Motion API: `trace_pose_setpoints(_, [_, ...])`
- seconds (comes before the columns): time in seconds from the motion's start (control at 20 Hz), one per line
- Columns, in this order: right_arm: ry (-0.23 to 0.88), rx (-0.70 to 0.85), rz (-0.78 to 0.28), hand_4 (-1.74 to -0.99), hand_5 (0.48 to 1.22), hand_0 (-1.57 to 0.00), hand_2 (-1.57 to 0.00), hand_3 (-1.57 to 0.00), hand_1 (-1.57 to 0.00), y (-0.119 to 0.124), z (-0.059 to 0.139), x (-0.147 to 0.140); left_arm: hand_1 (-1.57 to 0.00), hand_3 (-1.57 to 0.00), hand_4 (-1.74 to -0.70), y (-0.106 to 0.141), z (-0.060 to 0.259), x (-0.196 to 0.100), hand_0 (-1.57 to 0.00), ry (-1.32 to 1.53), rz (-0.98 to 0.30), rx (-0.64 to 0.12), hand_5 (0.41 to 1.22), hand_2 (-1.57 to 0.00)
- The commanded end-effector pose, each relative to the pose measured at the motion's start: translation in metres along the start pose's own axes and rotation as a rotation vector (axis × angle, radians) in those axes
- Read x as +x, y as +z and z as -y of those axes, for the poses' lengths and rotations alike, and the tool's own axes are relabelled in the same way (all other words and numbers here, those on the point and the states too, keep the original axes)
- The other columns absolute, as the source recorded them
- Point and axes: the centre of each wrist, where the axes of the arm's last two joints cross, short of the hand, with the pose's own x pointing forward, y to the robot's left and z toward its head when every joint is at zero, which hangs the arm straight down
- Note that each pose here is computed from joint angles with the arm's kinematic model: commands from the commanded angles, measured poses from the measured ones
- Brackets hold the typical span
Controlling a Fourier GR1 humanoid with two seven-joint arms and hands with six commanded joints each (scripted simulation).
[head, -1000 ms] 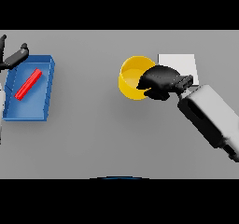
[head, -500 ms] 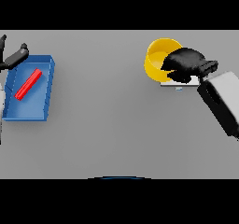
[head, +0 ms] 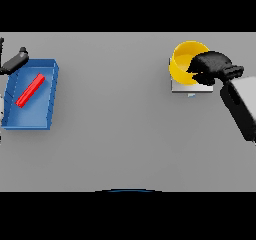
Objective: Pick up the red beaker and tilt it to pour out 1 green nut into yellow bowl. Pick up the yellow bowl and place it on the metallic measuring scale.
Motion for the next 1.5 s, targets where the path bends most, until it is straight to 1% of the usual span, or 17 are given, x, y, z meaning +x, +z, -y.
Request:
trace_pose_setpoints(0.0, [0.003,0.004,-0.012,-1.730,1.221,-1.51,-1.45,-1.53,-1.37,0.000,-0.001,-0.003,0.00,0.00,-0.84,0.000,-0.001,0.000,0.00,0.010,-0.001,0.000,0.772,0.00])
trace_pose_setpoints(0.25, [0.007,0.029,-0.038,-1.730,1.221,-1.40,-1.34,-1.56,-1.22,-0.003,-0.006,-0.011,0.00,0.00,-0.84,0.000,-0.002,0.001,0.00,-0.006,-0.011,0.001,0.785,0.00])
trace_pose_setpoints(0.35, [0.003,0.031,-0.037,-1.730,1.221,-1.40,-1.32,-1.56,-1.21,-0.002,-0.006,-0.015,0.00,0.00,-0.84,0.000,-0.004,-0.001,0.00,-0.009,-0.017,0.001,0.776,0.00])
trace_pose_setpoints(0.45, [-0.006,0.024,-0.040,-1.728,1.221,-1.42,-1.40,-1.54,-1.23,-0.004,-0.007,-0.014,0.00,0.00,-0.84,-0.002,-0.003,0.000,0.00,-0.006,-0.011,-0.001,0.771,0.00])
trace_pose_setpoints(0.5, [-0.027,0.031,-0.037,-1.670,1.221,-1.40,-1.29,-1.54,-1.18,-0.005,-0.010,-0.014,0.00,0.00,-0.84,-0.003,-0.003,0.000,0.00,-0.001,-0.013,0.002,0.772,0.00])
trace_pose_setpoints(0.55, [-0.036,0.038,-0.044,-1.644,1.221,-1.41,-1.18,-1.39,-1.15,-0.006,-0.010,-0.014,0.00,0.00,-0.84,-0.001,-0.003,0.002,0.00,-0.004,-0.010,-0.001,0.773,0.00])
trace_pose_setpoints(0.6, [-0.045,0.044,-0.050,-1.621,1.155,-1.32,-1.04,-1.24,-1.04,-0.005,-0.010,-0.015,0.00,0.00,-0.84,-0.001,-0.003,0.002,0.00,-0.002,-0.011,-0.003,0.775,0.00])
trace_pose_setpoints(0.65, [-0.058,0.052,-0.065,-1.600,1.090,-1.19,-0.91,-1.10,-0.91,-0.006,-0.011,-0.015,0.00,0.00,-0.84,-0.001,0.000,-0.002,0.00,-0.002,-0.011,-0.011,0.773,0.00])
trace_pose_setpoints(0.75, [-0.065,0.067,-0.077,-1.564,0.991,-0.95,-0.67,-0.88,-0.69,-0.007,-0.005,-0.014,0.00,0.00,-0.85,-0.003,-0.002,-0.001,0.00,0.011,-0.014,-0.006,0.767,0.00])
trace_pose_setpoints(0.8, [-0.070,0.067,-0.073,-1.550,0.955,-0.83,-0.59,-0.79,-0.60,-0.006,-0.001,-0.014,0.00,0.00,-0.85,-0.004,-0.002,-0.001,0.00,0.003,-0.019,-0.006,0.765,0.00])
trace_pose_setpoints(0.85, [-0.081,0.069,-0.071,-1.540,0.923,-0.71,-0.52,-0.72,-0.52,-0.007,-0.003,-0.014,0.00,0.00,-0.85,-0.004,0.000,-0.002,0.00,-0.004,-0.019,-0.008,0.766,0.00])
trace_pose_setpoints(0.95, [-0.086,0.085,-0.081,-1.514,0.881,-0.46,-0.40,-0.61,-0.35,-0.006,-0.006,-0.018,0.00,0.00,-0.85,-0.001,-0.001,0.000,0.00,0.000,0.000,-0.001,0.766,0.00])
trace_pose_setpoints(1.0, [-0.088,0.089,-0.085,-1.501,0.865,-0.37,-0.35,-0.56,-0.28,-0.006,-0.005,-0.019,0.00,0.00,-0.85,-0.001,-0.002,0.004,0.00,0.000,0.004,-0.002,0.771,0.00])
trace_pose_setpoints(1.1, [-0.075,0.096,-0.085,-1.471,0.836,-0.24,-0.26,-0.47,-0.18,-0.006,-0.003,-0.018,0.00,0.00,-0.85,-0.001,0.000,0.004,0.00,0.010,0.001,-0.008,0.771,0.00])
trace_pose_setpoints(1.2, [-0.057,0.106,-0.100,-1.452,0.818,-0.15,-0.18,-0.40,-0.11,-0.007,-0.005,-0.020,0.00,0.00,-0.86,0.000,-0.003,0.002,0.00,0.010,-0.006,-0.006,0.772,0.00])
trace_pose_setpoints(1.35, [-0.046,0.114,-0.079,-1.424,0.804,-0.08,-0.09,-0.30,-0.06,-0.004,-0.005,-0.022,0.00,0.00,-0.86,0.001,-0.001,0.002,0.00,0.008,-0.007,-0.003,0.771,0.00])
trace_pose_setpoints(1.45, [-0.040,0.111,-0.081,-1.414,0.796,-0.05,-0.06,-0.26,-0.04,-0.005,-0.007,-0.024,0.00,0.00,-0.85,0.002,0.000,0.003,0.00,0.002,0.000,0.001,0.768,0.00])
